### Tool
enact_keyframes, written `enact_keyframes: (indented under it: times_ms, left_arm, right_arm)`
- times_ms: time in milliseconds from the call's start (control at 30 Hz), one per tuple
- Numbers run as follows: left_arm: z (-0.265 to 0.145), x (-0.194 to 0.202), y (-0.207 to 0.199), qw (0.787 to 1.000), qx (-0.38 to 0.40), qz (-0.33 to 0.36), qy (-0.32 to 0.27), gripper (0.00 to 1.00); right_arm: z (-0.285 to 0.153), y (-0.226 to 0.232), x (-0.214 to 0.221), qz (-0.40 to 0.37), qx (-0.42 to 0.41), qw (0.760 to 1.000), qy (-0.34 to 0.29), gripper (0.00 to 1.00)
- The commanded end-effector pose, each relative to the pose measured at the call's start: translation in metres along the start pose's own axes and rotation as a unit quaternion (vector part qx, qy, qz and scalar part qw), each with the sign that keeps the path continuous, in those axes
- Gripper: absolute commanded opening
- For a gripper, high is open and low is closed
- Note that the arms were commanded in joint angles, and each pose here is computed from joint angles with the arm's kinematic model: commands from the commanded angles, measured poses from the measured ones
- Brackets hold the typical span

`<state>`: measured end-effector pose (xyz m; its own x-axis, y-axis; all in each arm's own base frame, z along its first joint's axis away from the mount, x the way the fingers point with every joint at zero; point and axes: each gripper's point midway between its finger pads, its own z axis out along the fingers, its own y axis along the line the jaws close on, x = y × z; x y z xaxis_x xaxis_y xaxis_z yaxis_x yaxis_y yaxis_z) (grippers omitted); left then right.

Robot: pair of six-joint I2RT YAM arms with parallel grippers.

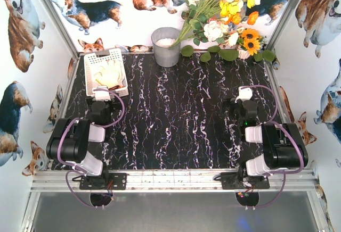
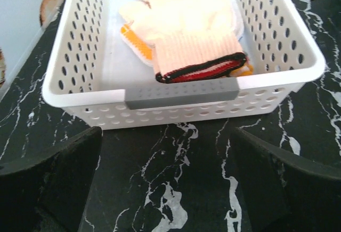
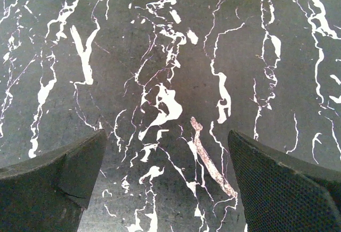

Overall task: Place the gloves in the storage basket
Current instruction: Reset both arms

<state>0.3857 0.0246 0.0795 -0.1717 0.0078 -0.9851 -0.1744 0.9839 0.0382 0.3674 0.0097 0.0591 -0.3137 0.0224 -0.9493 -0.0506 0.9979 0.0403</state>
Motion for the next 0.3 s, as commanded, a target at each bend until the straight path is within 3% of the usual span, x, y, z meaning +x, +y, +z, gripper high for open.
enact_keyframes:
  times_ms: [0,267]
  left_arm:
    - [0.0,-0.006,0.011,1.0,-0.028,0.009,-0.01,1.0]
    - [0.001,-0.007,-0.001,1.0,0.009,0.022,-0.011,1.0]
  right_arm:
    - [0.004,0.008,-0.023,-0.023,-0.023,0.999,-0.03,1.0]
    - [0.006,0.0,-0.024,-0.016,-0.005,0.999,-0.038,1.0]
